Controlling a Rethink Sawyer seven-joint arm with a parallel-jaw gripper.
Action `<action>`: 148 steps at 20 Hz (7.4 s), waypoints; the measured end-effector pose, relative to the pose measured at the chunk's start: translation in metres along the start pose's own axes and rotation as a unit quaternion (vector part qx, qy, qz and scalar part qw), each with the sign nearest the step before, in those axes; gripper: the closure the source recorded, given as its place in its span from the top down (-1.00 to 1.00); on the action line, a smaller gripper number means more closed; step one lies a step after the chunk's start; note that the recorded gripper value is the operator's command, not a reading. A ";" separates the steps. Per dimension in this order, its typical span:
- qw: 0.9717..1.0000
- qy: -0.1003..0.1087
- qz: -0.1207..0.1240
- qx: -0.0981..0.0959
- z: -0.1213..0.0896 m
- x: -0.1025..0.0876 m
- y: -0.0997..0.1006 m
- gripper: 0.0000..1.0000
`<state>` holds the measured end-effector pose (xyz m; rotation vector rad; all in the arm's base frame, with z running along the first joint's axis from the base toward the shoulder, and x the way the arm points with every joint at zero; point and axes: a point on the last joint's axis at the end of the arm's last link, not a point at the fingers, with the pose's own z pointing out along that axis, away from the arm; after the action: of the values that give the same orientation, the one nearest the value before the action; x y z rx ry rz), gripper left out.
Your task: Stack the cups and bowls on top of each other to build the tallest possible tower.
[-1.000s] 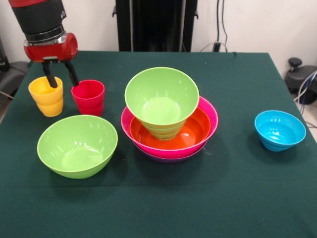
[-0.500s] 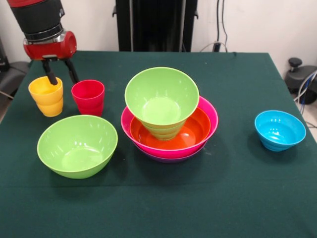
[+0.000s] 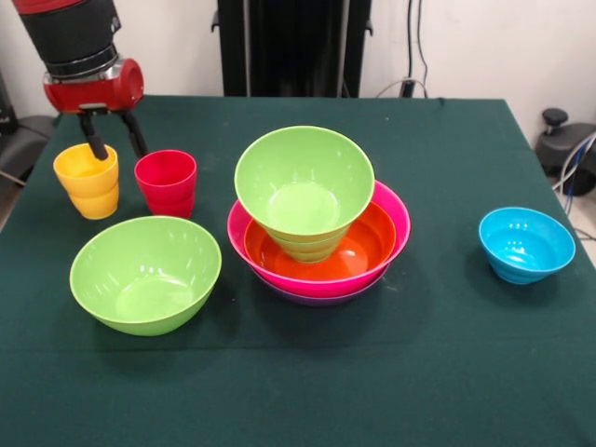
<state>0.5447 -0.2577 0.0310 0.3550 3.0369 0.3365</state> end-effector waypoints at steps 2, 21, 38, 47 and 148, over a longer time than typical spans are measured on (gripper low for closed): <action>1.000 0.000 0.003 -0.002 0.001 0.000 -0.003 1.00; 1.000 -0.003 0.020 -0.005 0.026 0.014 -0.043 1.00; 1.000 0.002 -0.006 0.000 0.067 0.024 -0.048 1.00; 1.000 -0.004 -0.009 0.001 0.065 0.020 -0.048 -1.00; 0.991 0.001 -0.121 0.051 -0.048 0.047 0.230 -1.00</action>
<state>0.5453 -0.0382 0.1269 -0.0113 3.0595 0.1656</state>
